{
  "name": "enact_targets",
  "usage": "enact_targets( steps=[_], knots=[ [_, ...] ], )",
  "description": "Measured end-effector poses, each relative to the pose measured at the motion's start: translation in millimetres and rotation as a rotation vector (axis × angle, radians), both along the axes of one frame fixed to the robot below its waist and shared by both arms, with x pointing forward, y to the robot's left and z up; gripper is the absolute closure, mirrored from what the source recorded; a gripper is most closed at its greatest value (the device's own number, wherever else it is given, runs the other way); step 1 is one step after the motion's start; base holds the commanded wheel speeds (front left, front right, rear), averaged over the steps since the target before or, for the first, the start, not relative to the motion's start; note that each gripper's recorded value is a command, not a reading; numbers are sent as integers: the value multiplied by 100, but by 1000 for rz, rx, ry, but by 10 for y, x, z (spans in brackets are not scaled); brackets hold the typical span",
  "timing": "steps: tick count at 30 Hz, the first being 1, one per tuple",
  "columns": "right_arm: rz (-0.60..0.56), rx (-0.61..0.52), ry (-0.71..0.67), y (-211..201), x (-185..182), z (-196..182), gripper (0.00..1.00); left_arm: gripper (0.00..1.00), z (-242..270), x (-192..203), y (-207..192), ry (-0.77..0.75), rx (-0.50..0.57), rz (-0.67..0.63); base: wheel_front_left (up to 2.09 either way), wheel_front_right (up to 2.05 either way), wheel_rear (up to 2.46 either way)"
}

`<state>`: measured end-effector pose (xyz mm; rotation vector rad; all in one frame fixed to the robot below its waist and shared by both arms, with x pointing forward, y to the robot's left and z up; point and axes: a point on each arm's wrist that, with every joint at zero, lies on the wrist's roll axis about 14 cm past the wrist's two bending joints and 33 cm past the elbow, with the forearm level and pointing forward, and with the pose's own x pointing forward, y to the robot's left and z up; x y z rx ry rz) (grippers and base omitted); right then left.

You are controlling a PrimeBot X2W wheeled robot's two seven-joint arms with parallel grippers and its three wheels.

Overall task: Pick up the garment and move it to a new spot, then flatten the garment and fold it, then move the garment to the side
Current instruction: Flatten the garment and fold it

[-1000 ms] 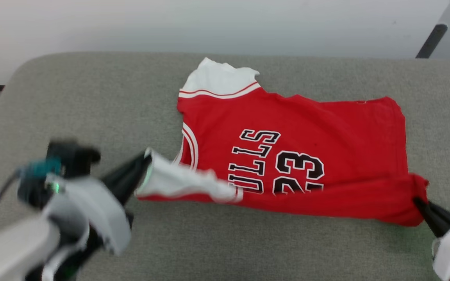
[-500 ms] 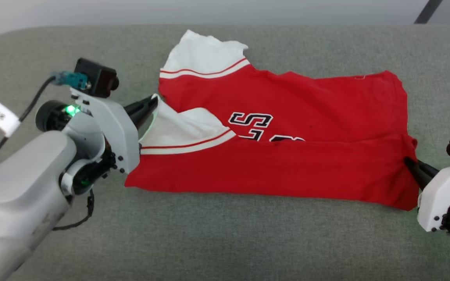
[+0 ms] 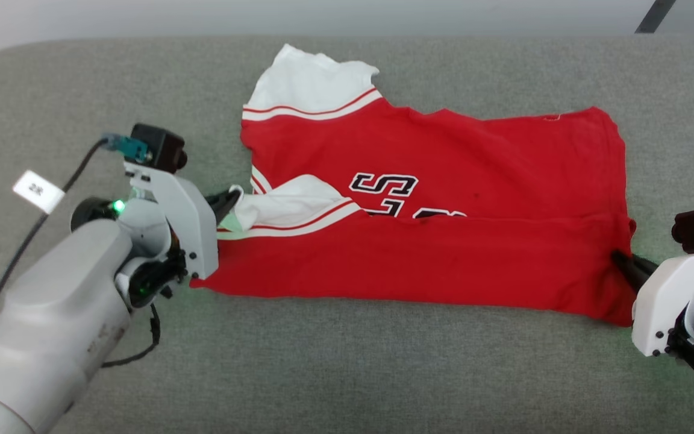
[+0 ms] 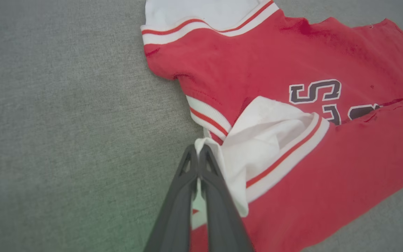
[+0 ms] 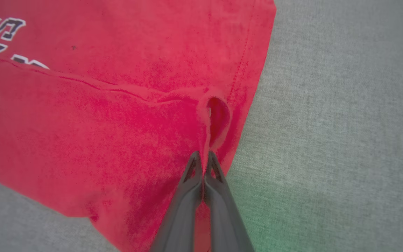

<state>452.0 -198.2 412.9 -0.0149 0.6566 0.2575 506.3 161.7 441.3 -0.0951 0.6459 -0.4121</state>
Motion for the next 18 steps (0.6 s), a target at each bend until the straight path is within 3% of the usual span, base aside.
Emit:
enact_targets(
  steps=[1, 4, 5, 6, 11, 18],
  knots=[
    [7, -1, 13, 18, -25, 1, 86, 55, -28, -33, 24, 16, -3, 18, 0, 0, 0],
    [19, 0, 33, 55, -72, 19, 52, 0, -21, -81, 45, 34, -19, 43, 0, 0, 0],
    [22, 1, 34, 61, -82, 38, 13, 0, -7, -99, 42, 35, -21, 43, 0, 0, 0],
    [26, -4, 39, 63, -96, 52, 0, 0, 5, -118, 42, 36, -24, 46, 0, 0, 0],
    [38, -11, 57, 77, -198, 125, 0, 0, 143, -190, 73, 10, -28, 59, 0, 0, 0],
    [62, -14, -19, 136, -259, 416, 0, 0, 460, -307, 99, -89, -59, 68, 0, 0, 0]
  ],
)
